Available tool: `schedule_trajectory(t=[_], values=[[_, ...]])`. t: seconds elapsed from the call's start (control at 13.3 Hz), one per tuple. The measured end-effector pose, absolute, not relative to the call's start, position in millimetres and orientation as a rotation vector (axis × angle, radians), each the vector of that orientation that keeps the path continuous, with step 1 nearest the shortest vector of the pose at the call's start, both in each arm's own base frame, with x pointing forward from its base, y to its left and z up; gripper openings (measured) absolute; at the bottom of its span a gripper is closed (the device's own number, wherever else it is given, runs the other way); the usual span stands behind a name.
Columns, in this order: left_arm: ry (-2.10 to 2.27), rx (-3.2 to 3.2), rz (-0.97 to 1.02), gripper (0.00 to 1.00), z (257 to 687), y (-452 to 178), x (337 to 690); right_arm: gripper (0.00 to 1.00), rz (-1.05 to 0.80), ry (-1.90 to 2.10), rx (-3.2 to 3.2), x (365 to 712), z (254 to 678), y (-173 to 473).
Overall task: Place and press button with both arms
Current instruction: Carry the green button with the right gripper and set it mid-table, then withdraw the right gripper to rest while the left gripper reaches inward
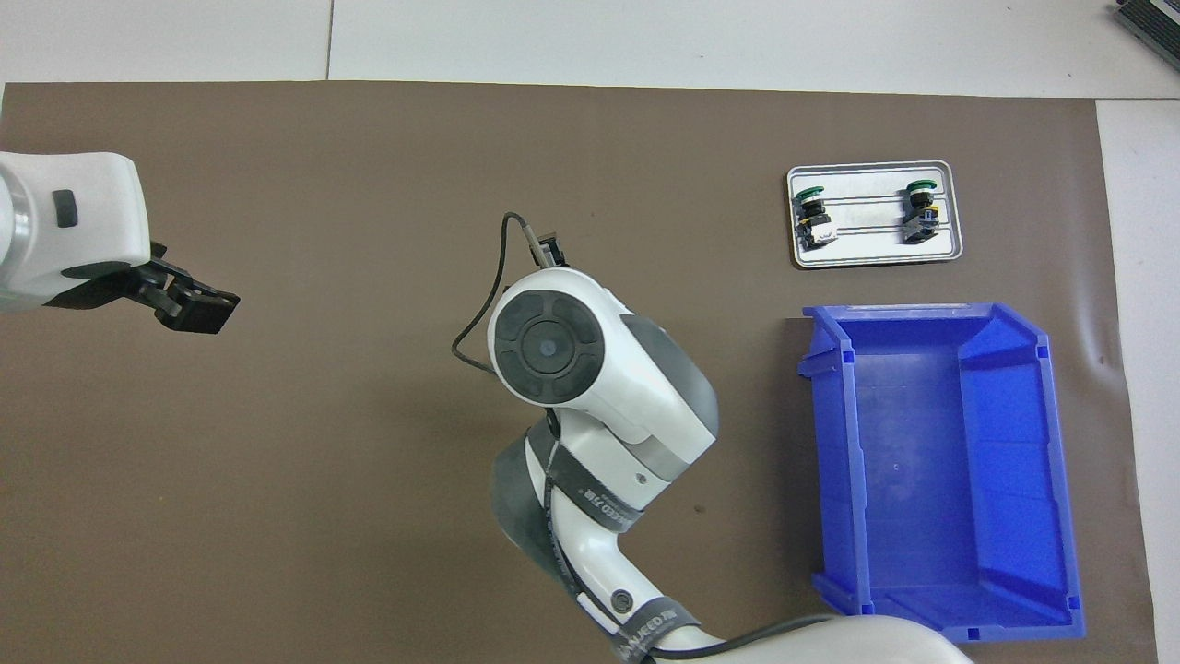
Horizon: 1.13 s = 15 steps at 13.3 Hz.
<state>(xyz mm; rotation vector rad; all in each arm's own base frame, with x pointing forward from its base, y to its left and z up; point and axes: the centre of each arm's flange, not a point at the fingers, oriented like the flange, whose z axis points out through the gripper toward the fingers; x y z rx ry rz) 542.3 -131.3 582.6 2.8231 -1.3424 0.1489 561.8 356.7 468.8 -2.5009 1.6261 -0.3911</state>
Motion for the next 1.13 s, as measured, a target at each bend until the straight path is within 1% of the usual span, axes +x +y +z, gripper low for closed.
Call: schedule_trajectory(t=[0.15,0.23,0.3,0.45,0.53,0.68,0.75,0.98,1.13], values=[[-1.531,2.723,0.144,0.81,566,-171,533,1.00,-0.393,1.469,-2.625,572,484,302],[-1.608,2.676,0.138,0.77,554,-193,527,1.00,-0.349,1.376,-2.684,578,492,273],[-1.680,2.627,0.140,0.77,539,-216,523,1.00,-0.287,1.273,-2.746,581,503,243],[-1.796,2.534,0.166,0.76,493,-270,517,1.00,-0.170,1.006,-2.909,578,522,186],[-1.826,2.504,0.171,0.75,470,-287,517,1.00,-0.115,0.849,-2.993,574,527,162],[-1.865,2.464,0.184,0.75,436,-304,523,1.00,0.003,0.550,-3.105,572,527,106],[-1.887,2.442,0.189,0.74,421,-313,525,1.00,0.043,0.462,-3.125,574,525,72],[-1.948,2.386,0.183,0.74,372,-345,523,1.00,0.064,0.343,-3.135,577,522,-11],[-1.996,2.345,0.173,0.74,351,-368,513,1.00,0.053,0.303,-3.136,574,527,-39]])
